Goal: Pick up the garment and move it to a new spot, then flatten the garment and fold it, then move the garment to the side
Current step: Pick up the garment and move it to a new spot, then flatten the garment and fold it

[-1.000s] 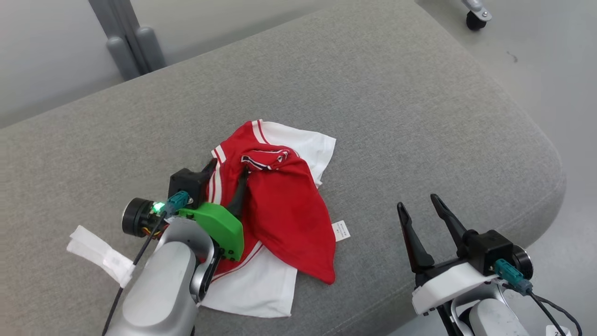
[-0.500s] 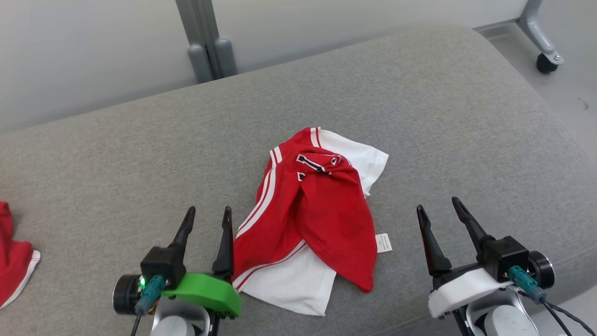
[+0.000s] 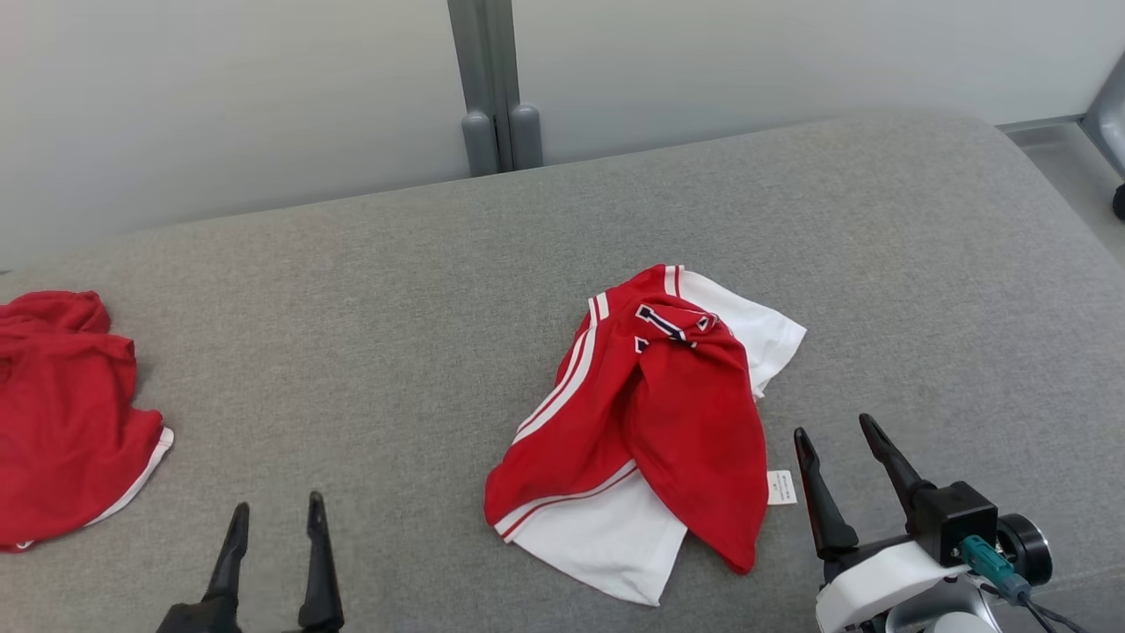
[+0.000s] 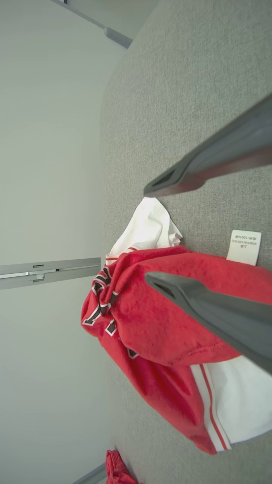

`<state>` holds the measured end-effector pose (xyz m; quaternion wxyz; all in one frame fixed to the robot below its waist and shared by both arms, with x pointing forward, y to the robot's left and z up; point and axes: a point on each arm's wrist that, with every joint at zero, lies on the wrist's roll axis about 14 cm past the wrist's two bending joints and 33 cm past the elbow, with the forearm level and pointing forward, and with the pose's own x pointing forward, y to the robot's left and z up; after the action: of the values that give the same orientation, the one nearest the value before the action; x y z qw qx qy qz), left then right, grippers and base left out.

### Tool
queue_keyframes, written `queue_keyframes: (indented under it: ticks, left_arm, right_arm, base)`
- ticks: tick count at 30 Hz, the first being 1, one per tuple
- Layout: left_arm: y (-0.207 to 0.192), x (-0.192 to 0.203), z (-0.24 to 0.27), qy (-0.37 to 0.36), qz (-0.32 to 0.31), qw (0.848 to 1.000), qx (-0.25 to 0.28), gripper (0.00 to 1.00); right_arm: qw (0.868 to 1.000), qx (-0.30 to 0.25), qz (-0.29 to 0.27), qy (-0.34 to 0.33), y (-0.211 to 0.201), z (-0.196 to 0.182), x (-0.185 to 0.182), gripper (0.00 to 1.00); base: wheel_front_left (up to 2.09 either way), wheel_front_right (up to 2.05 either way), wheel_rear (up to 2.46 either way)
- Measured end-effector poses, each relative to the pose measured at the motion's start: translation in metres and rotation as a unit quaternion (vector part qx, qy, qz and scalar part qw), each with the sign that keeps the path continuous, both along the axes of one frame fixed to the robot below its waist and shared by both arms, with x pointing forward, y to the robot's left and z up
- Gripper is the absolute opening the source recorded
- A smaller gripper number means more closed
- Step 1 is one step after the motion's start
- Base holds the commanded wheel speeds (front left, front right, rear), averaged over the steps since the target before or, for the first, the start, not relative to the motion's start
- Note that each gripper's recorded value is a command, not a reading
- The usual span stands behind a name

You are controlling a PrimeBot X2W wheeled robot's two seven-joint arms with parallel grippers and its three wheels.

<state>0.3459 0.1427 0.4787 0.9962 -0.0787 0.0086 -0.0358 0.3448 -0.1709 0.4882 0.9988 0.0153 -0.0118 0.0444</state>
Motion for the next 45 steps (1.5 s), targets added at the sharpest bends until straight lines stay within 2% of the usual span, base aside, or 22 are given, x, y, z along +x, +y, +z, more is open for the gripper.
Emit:
queue_keyframes:
  ticks: [12,26,30,33,37,40,45]
  left_arm:
    - [0.036,-0.018,0.002,-0.008,0.015,1.0,0.019,1.0]
    - [0.038,-0.018,-0.001,-0.002,0.016,1.0,0.013,1.0]
    - [0.038,-0.018,-0.003,0.0,0.016,1.0,0.012,1.0]
    - [0.036,-0.017,-0.003,0.001,0.013,1.0,0.011,1.0]
    - [0.035,-0.017,-0.003,0.001,0.016,1.0,0.005,1.0]
    - [0.035,-0.017,-0.003,0.001,0.017,1.0,0.002,1.0]
    - [0.033,-0.018,-0.003,0.001,0.017,1.0,-0.004,1.0]
  right_arm:
    - [1.0,0.001,0.012,0.002,0.008,-0.002,-0.001,1.0]
    - [1.0,0.001,0.013,0.008,0.009,-0.005,-0.001,1.0]
    - [0.999,-0.001,0.036,-0.008,0.024,0.005,0.003,1.0]
    - [0.997,-0.018,0.074,-0.024,0.045,0.015,0.009,1.0]
    - [0.986,-0.053,0.155,-0.01,0.086,0.003,0.006,1.0]
    - [0.973,-0.078,0.214,0.021,0.113,-0.016,0.0,1.0]
    - [0.941,-0.139,0.292,0.102,0.141,-0.052,-0.008,1.0]
  base:
    - [0.0,0.0,0.0]
    - [0.0,0.0,0.0]
    - [0.0,0.0,0.0]
    - [0.0,0.0,0.0]
    - [0.0,0.0,0.0]
    - [0.0,0.0,0.0]
    - [0.0,0.0,0.0]
